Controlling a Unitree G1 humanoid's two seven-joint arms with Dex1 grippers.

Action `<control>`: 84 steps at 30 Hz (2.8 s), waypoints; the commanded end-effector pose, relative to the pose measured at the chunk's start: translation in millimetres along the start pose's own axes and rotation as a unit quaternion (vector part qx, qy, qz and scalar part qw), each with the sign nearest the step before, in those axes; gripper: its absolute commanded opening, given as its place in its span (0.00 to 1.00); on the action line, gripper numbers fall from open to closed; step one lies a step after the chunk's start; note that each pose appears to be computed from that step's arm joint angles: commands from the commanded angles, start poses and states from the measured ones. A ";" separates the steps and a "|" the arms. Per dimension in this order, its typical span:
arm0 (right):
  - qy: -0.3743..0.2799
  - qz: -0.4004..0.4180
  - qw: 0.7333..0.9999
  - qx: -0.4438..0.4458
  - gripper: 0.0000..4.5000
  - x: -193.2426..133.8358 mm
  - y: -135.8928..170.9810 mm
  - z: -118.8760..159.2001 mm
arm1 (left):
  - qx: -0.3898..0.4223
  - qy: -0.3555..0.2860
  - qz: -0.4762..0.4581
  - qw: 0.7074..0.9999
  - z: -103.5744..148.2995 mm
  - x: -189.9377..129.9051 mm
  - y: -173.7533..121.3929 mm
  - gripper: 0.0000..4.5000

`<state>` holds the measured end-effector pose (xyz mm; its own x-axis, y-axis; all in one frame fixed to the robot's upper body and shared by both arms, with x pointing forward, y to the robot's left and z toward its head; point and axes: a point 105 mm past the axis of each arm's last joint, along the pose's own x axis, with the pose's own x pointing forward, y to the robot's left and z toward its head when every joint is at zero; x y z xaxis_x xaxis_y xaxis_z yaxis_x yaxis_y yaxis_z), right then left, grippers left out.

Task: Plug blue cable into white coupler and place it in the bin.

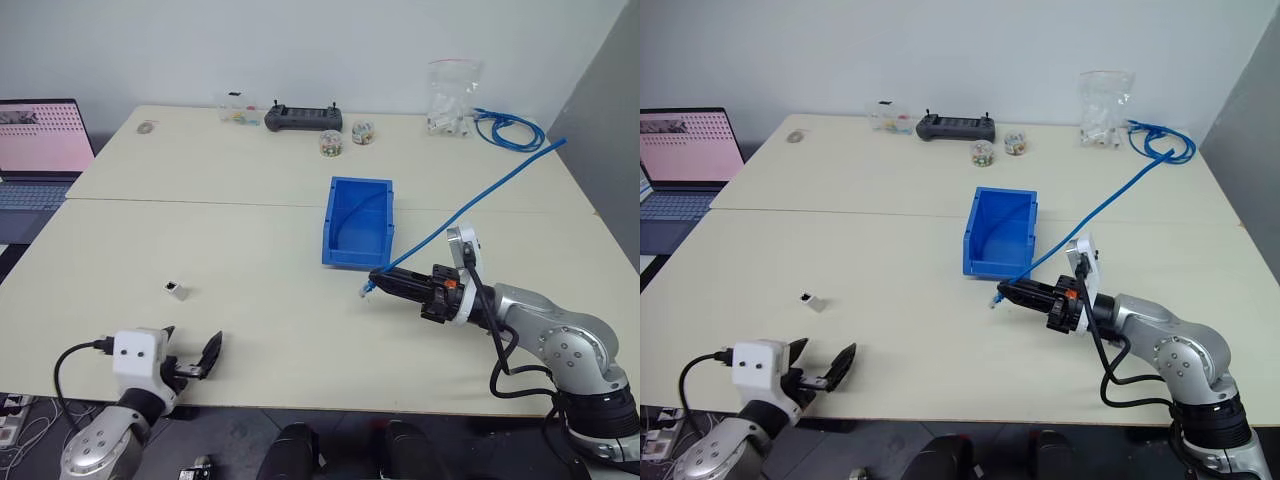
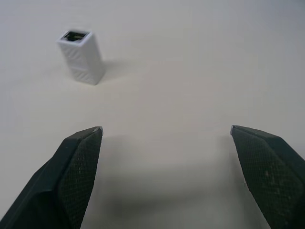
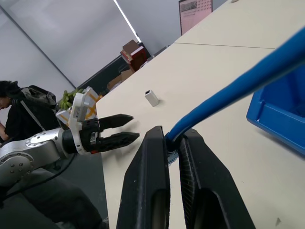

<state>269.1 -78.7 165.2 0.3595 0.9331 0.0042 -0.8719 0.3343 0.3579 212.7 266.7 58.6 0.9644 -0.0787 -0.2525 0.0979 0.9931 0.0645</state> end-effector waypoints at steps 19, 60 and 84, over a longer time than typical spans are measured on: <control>-0.021 0.019 0.999 -0.020 0.00 9.6 6.0 10.7 | 0.077 0.028 -0.036 0.996 40.4 53.2 69.6 1.00; -0.006 0.007 0.998 -0.057 0.00 4.9 9.6 6.0 | 0.116 0.073 -0.279 0.951 37.6 64.3 -12.6 0.18; 0.092 0.067 0.960 -0.257 0.00 58.0 17.6 -28.8 | 0.249 0.104 -0.564 0.781 20.3 68.8 -140.0 0.18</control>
<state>267.0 -24.1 138.0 0.2434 0.9533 -0.1789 -0.9690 0.2310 -0.0875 277.0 124.2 68.0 0.1939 -0.8315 -0.5205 0.9806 0.1790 0.0794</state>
